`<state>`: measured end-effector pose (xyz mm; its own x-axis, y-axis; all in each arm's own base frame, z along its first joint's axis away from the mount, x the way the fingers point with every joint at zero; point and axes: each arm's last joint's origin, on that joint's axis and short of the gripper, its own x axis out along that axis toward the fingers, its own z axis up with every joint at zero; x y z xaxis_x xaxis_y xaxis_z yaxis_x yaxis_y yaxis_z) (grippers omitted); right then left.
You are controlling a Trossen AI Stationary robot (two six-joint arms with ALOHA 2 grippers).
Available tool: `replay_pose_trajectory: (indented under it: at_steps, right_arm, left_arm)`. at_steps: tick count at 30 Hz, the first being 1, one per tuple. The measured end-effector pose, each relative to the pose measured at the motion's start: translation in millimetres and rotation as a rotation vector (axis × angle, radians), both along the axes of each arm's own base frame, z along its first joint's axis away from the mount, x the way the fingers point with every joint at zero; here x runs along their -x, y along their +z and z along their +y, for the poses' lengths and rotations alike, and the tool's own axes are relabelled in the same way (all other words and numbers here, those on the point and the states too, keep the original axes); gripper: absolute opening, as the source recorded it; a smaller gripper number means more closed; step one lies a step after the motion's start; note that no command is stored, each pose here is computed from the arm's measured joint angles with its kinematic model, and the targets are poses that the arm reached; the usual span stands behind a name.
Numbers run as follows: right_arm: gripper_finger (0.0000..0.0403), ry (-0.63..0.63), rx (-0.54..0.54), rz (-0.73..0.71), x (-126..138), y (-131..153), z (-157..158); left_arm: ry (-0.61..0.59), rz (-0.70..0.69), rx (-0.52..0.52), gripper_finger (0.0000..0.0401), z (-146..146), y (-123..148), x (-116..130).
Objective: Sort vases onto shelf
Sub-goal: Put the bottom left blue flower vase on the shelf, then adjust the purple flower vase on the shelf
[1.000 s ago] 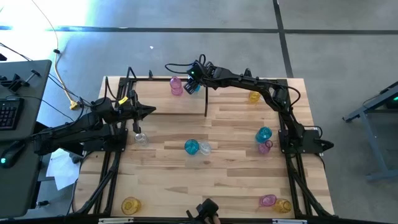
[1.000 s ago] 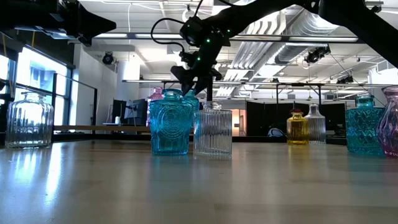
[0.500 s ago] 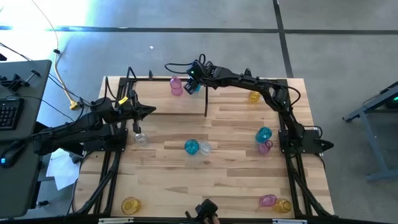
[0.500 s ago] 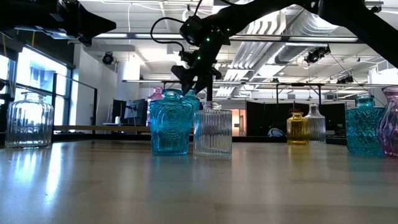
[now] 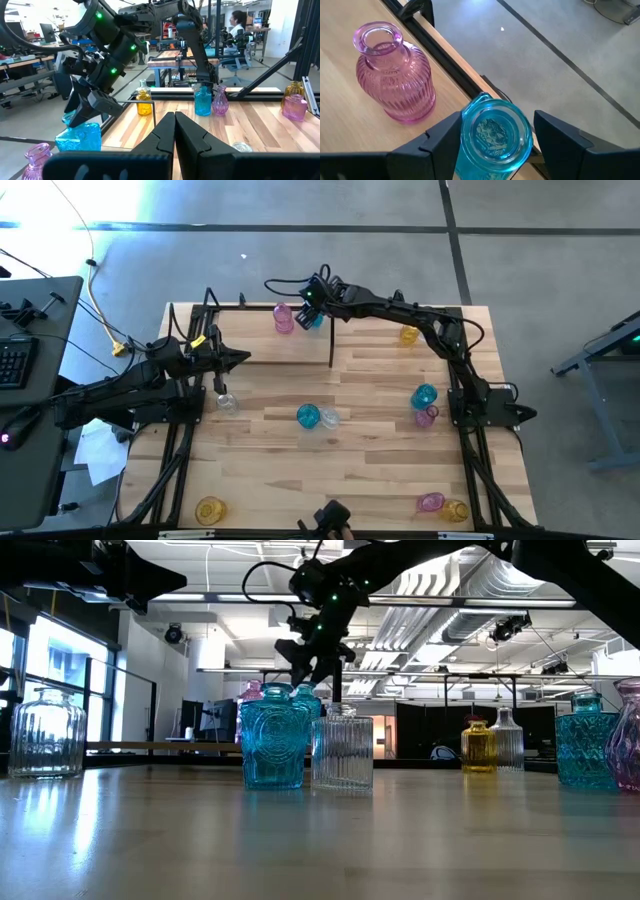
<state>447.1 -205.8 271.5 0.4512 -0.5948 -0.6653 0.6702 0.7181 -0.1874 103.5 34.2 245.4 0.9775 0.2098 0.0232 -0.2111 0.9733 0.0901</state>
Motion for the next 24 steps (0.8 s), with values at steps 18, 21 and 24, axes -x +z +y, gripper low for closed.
replay_pose_trajectory:
  at_steps: [18,21,24]
  right_arm:
    - [0.0194,0.201,0.144,0.039,20.4,71.8,57.2]
    - [0.0150,0.237,0.178,0.085,28.9,85.3,76.0]
    - [0.0097,0.258,0.204,0.113,37.0,97.4,94.6]
  left_arm:
    - [0.179,0.125,0.067,0.0000,11.7,-13.8,-16.3]
    - [0.281,0.181,0.079,0.0000,17.6,-20.6,-23.7]
    - [0.351,0.227,0.084,0.0000,23.7,-27.9,-34.4]
